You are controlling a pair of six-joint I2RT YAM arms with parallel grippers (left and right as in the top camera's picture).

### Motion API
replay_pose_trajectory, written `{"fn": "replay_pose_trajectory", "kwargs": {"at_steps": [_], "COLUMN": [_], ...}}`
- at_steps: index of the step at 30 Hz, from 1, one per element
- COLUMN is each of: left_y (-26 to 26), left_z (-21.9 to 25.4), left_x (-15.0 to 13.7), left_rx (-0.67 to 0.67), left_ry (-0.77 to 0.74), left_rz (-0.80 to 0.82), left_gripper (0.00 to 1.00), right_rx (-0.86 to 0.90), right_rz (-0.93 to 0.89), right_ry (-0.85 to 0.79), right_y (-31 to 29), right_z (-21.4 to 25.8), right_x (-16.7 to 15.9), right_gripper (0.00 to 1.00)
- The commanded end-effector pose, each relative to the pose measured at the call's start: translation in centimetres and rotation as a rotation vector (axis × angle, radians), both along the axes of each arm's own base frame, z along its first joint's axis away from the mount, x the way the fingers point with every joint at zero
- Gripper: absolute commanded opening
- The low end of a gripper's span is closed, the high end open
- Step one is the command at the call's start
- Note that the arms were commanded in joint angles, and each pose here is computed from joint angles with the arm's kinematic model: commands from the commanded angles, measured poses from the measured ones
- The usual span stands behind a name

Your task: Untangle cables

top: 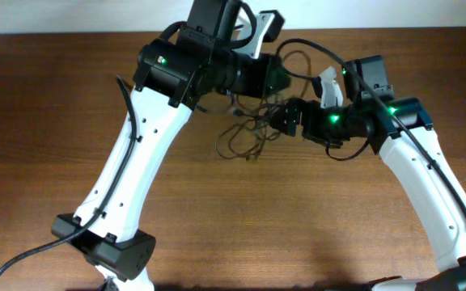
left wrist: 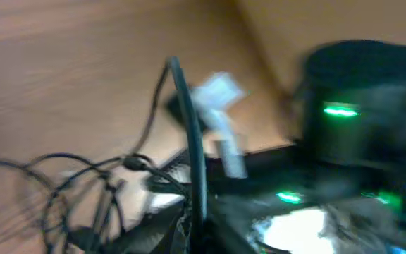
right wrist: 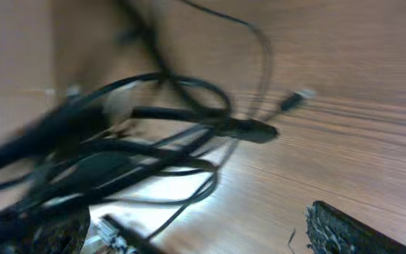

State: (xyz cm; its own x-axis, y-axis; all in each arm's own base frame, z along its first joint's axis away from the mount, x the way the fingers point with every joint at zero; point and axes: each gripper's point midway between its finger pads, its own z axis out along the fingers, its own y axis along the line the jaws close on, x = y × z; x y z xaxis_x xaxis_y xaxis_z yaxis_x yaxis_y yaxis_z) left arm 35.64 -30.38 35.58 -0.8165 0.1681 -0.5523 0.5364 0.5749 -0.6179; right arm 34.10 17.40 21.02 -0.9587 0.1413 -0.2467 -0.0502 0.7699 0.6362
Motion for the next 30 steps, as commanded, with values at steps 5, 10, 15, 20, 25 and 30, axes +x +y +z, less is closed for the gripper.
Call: {"fn": "replay_pose_trajectory", "kwargs": {"at_steps": [5, 10, 15, 20, 25, 30], "left_y": [-0.9, 1.3, 4.6, 8.8, 10.2, 7.4], "left_z": [6.2, 7.0, 5.1, 0.4, -1.4, 1.9], "left_x": [-5.4, -4.2, -0.2, 2.5, 3.0, 0.6], "left_rx": [-0.358, -0.410, -0.317, -0.086, 0.019, -0.187], "left_ry": [0.120, 0.132, 0.108, 0.170, 0.176, 0.209], "left_rz": [-0.335, -0.319, -0.122, 0.147, 0.226, 0.035], "left_gripper": [0.00, 0.00, 0.00, 0.00, 0.00, 0.00], "right_rx": [-0.273, -0.367, -0.413, -0.408, -0.329, -0.226], "right_rz": [-0.261, -0.356, -0.380, -0.373, -0.312, -0.235], "right_ry": [0.069, 0.102, 0.125, 0.133, 0.130, 0.085], "right_y": [-5.2, -7.3, -8.2, -8.1, -6.4, -4.4], "right_z": [-3.0, -3.7, -4.1, -4.2, -3.8, -2.8], "right_x": [0.7, 0.3, -0.2, -0.4, -0.4, 0.4], "right_gripper": [0.98, 0.98, 0.98, 0.99, 0.98, 0.98]}}
